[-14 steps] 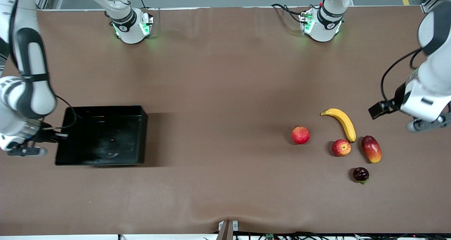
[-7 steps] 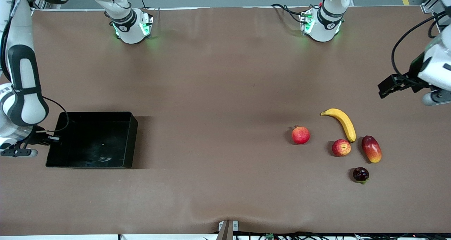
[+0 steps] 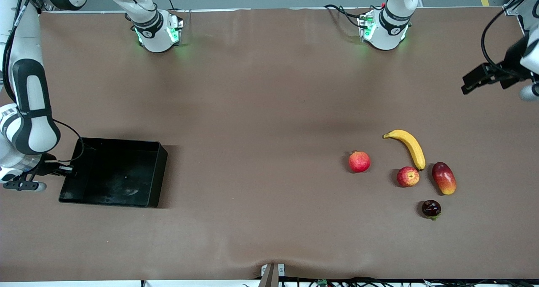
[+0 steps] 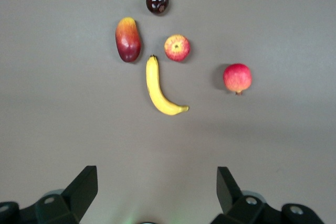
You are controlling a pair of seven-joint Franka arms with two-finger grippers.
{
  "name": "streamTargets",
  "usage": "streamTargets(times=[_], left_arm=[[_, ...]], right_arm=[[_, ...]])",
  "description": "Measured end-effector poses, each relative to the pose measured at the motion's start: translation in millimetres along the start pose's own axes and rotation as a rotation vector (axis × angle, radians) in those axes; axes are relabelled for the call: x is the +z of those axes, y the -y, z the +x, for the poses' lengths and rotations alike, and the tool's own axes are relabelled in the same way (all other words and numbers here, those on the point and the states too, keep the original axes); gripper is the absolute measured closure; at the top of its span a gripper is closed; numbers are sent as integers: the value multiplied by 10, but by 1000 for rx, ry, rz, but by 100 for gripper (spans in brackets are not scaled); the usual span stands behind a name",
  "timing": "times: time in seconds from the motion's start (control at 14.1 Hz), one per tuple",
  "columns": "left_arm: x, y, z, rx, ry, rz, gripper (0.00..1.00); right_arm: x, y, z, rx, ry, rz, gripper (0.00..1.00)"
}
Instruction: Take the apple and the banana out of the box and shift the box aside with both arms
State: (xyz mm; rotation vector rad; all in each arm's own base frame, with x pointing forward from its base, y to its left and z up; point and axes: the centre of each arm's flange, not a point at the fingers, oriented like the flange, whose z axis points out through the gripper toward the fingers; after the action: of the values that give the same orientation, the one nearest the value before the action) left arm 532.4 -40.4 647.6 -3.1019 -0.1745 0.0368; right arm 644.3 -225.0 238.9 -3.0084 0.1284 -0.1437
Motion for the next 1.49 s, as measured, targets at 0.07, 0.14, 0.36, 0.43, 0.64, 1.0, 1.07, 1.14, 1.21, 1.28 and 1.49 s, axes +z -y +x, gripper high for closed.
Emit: streamTargets(times=[0.07, 0.14, 0.36, 0.43, 0.64, 1.0, 1.07, 1.14, 1.21, 1.28, 1.49], left_arm=[[7, -7, -66, 3, 4, 2, 0], [4, -23, -133, 7, 5, 3, 0], [20, -33, -293, 13, 12, 8, 0], [32, -24, -299, 11, 15, 9, 0], [64, 13, -287, 4, 21, 9, 0], [100, 37, -272, -3, 28, 10, 0], [104, 37, -270, -4, 29, 10, 0], [104, 38, -270, -5, 29, 10, 0], [103, 38, -269, -5, 28, 10, 0], [99, 38, -268, -6, 27, 9, 0], [101, 34, -265, -6, 27, 9, 0]], right_arm=[[-10, 9, 11, -2, -2, 1, 60], [-25, 15, 25, -4, -5, 0, 51], [-218, 62, 136, -40, -14, -14, 19], [-358, 104, 198, -63, 0, -12, 10], [-1023, 265, 418, -129, 17, -11, 0], [-1826, 465, 421, -180, 30, -4, 0], [-1965, 549, 381, -191, 42, 9, 0], [-2090, 670, 342, -208, 55, 23, 0], [-2210, 811, 301, -228, 71, 36, 0], [-2337, 938, 244, -246, 90, 49, 0], [-2721, 1181, 57, -289, 135, 45, 0]])
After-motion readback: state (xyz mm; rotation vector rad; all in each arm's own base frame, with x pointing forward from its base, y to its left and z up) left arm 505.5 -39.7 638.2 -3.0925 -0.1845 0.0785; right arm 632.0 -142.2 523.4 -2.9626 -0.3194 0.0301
